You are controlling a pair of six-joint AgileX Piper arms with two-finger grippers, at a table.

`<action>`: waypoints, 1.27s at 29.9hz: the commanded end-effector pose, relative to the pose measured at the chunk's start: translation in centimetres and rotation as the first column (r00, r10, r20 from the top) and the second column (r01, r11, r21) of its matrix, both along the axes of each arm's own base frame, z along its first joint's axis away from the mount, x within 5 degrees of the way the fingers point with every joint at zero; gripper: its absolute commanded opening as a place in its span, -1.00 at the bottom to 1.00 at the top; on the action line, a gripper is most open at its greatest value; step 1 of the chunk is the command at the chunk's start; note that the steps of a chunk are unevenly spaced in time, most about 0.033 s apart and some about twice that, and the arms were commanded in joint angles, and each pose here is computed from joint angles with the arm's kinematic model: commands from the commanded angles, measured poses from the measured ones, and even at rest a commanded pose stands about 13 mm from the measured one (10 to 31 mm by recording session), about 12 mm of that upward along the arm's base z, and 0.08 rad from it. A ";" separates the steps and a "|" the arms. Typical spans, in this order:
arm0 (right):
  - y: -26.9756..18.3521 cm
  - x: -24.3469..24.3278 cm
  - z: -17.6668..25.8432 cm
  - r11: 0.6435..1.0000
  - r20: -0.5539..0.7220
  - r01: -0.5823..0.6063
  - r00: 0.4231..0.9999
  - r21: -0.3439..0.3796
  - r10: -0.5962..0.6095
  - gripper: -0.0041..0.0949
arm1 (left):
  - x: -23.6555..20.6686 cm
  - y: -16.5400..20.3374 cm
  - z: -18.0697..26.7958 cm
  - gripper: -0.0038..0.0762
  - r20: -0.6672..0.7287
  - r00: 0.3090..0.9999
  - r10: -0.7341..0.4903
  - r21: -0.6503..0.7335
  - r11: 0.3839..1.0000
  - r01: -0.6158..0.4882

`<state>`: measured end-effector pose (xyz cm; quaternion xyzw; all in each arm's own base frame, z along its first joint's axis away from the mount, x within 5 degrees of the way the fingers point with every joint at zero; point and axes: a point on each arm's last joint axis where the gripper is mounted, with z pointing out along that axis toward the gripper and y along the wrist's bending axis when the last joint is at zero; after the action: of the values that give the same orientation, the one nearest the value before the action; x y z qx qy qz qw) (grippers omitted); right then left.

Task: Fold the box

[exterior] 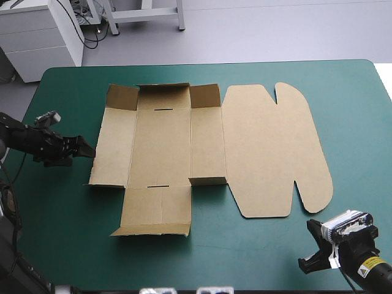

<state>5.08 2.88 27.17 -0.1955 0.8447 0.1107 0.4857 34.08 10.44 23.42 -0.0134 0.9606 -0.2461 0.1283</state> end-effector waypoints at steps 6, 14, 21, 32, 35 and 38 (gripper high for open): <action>0.0 0.3 1.3 0.999 0.076 0.016 0.997 0.031 -0.018 -0.96 | -0.8 -1.9 -0.8 0.69 0.018 0.996 -0.082 -0.175 0.981 0.084; 0.0 0.3 1.3 0.999 0.076 0.016 0.997 0.031 -0.018 -0.96 | -0.1 -4.3 -0.8 0.69 0.024 0.990 -0.140 -0.199 0.970 0.142; 0.0 0.3 1.3 0.999 0.076 0.016 0.997 0.031 -0.018 -0.96 | 0.3 -7.3 -0.8 0.69 0.028 0.976 -0.218 -0.205 0.954 0.219; 0.0 0.3 1.3 0.999 0.076 0.016 0.997 0.031 -0.018 -0.96 | 0.9 -8.4 -0.6 -0.38 0.057 0.979 -0.198 -0.226 0.952 0.206; 0.0 0.3 1.3 0.999 0.076 0.016 0.997 0.031 -0.018 -0.96 | 1.1 -8.3 -0.6 -0.91 0.068 0.981 -0.182 -0.211 0.958 0.193; 0.0 0.3 1.3 0.999 0.076 0.016 0.997 0.031 -0.018 -0.96 | 0.9 -8.4 -0.6 -0.92 0.060 0.979 -0.194 -0.222 0.954 0.203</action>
<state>5.08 2.88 27.17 -0.1955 0.8447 0.1107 0.4857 35.28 2.78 20.30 0.0650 0.9340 -0.3368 0.0997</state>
